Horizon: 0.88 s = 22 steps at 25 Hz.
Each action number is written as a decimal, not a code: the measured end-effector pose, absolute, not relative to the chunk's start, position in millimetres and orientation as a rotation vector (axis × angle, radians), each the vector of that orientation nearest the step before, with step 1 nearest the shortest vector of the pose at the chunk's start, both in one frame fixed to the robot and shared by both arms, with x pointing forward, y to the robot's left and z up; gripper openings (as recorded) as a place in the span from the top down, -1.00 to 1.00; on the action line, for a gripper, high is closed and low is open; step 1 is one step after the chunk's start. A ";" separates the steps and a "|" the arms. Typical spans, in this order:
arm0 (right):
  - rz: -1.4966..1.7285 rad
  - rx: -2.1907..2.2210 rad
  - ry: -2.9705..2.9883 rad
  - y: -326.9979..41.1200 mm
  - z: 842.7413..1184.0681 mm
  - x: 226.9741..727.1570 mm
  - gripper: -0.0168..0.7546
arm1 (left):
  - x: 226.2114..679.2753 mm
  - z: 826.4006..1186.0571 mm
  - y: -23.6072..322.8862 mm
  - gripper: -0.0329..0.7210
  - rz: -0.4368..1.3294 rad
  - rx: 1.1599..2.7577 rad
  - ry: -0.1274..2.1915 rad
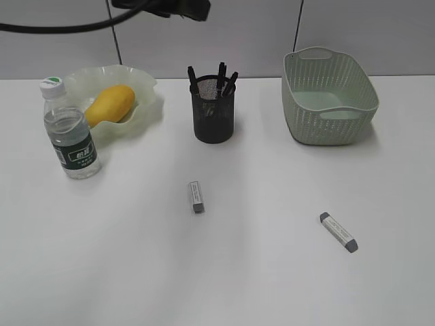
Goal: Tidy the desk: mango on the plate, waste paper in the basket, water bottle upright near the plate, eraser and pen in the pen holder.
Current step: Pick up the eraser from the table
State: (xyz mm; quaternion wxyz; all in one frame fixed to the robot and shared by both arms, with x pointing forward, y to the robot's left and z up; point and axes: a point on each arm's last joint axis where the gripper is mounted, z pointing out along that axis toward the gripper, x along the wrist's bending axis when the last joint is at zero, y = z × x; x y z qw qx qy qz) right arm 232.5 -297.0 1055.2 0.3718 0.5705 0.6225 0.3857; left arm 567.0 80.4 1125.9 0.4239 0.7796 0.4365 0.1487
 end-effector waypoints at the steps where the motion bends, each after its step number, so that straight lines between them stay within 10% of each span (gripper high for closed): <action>1: 0.989 1.462 1.596 -297.0 1055.2 232.5 -0.04 | 570.0 1130.0 86.5 -0.38 0.385 1.960 1.103; 11: 0.989 1.462 1.596 -297.0 1055.2 232.5 -0.04 | 617.0 1144.6 244.2 -0.34 0.569 1.845 1.625; 22: 0.988 1.461 1.596 -297.0 1055.2 232.5 -0.04 | 611.2 1133.4 277.0 -0.29 0.554 1.932 1.805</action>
